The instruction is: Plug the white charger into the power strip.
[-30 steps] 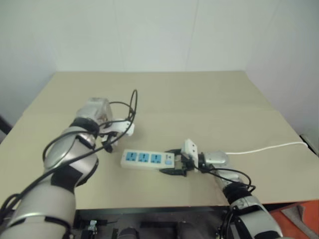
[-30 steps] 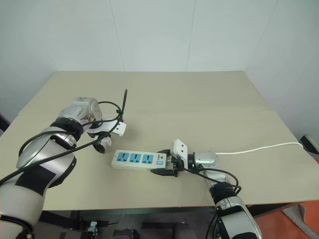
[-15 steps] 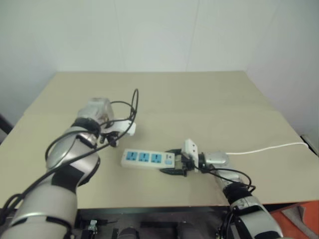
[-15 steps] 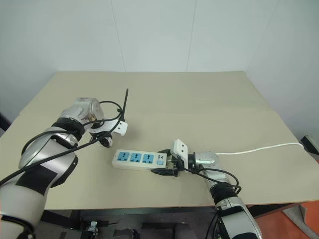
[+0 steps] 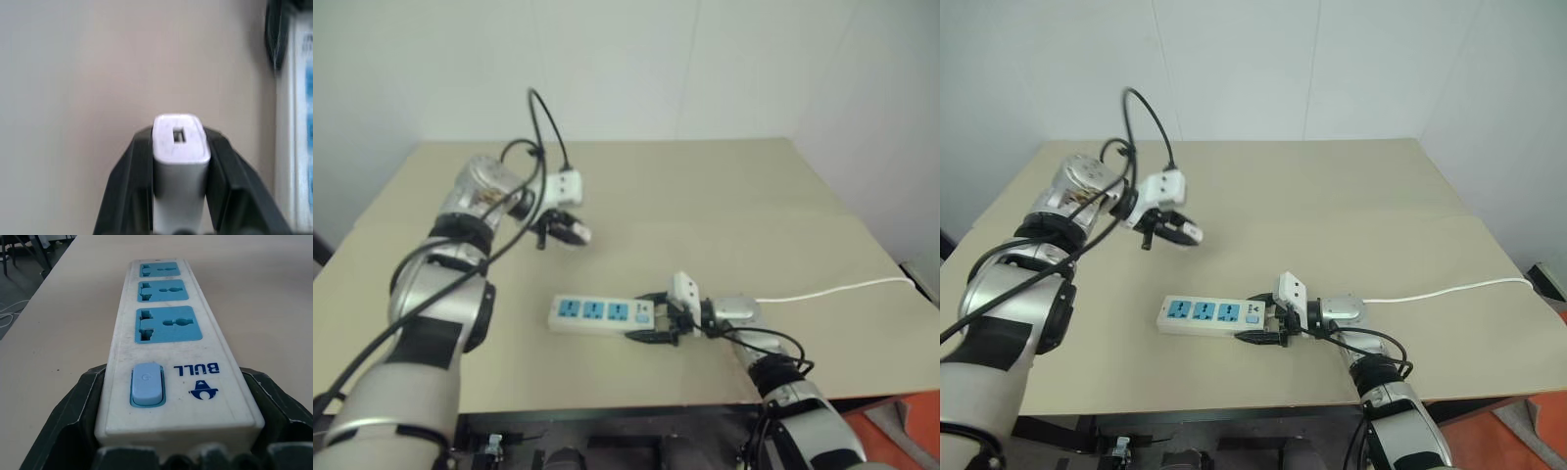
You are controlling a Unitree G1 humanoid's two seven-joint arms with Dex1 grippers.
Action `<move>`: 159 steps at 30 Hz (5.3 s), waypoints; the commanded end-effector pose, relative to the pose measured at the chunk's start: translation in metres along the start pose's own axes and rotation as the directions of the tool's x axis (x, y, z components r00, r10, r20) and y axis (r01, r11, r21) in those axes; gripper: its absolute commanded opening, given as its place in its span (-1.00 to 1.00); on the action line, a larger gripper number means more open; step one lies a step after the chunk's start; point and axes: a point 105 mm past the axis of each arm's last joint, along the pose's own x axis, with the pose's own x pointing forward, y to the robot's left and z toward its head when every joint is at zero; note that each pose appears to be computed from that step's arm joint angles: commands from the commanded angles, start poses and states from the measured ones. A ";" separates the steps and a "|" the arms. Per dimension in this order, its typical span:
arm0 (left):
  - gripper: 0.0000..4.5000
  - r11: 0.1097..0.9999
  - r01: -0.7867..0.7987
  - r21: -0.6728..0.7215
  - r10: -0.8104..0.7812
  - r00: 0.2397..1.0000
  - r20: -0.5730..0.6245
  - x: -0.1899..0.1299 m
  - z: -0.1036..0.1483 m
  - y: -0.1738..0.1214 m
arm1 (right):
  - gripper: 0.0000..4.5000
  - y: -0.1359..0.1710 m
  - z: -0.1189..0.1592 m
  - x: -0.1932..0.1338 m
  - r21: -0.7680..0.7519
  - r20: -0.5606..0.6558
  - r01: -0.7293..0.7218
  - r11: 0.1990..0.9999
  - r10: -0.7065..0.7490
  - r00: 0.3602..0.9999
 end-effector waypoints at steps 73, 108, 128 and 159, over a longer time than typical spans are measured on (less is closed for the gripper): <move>-0.55 0.934 0.335 -0.123 -0.219 0.810 0.544 0.052 -0.034 -0.135 | 0.52 0.007 -0.001 0.014 0.000 0.011 -0.072 0.997 0.072 0.997; -0.55 0.899 0.320 -0.298 -0.194 0.902 0.385 0.049 -0.100 -0.154 | 0.52 0.006 -0.001 0.012 -0.003 0.005 -0.072 0.997 0.072 0.997; 0.41 0.900 0.314 -0.302 -0.174 0.894 0.413 0.047 -0.088 -0.142 | 0.52 0.004 0.000 0.014 -0.009 0.006 -0.070 0.998 0.070 0.998; 1.00 0.979 0.123 -0.162 -0.039 0.896 0.443 -0.059 -0.030 -0.077 | 0.98 -0.010 0.022 -0.039 -0.102 -0.018 0.021 0.995 -0.023 1.000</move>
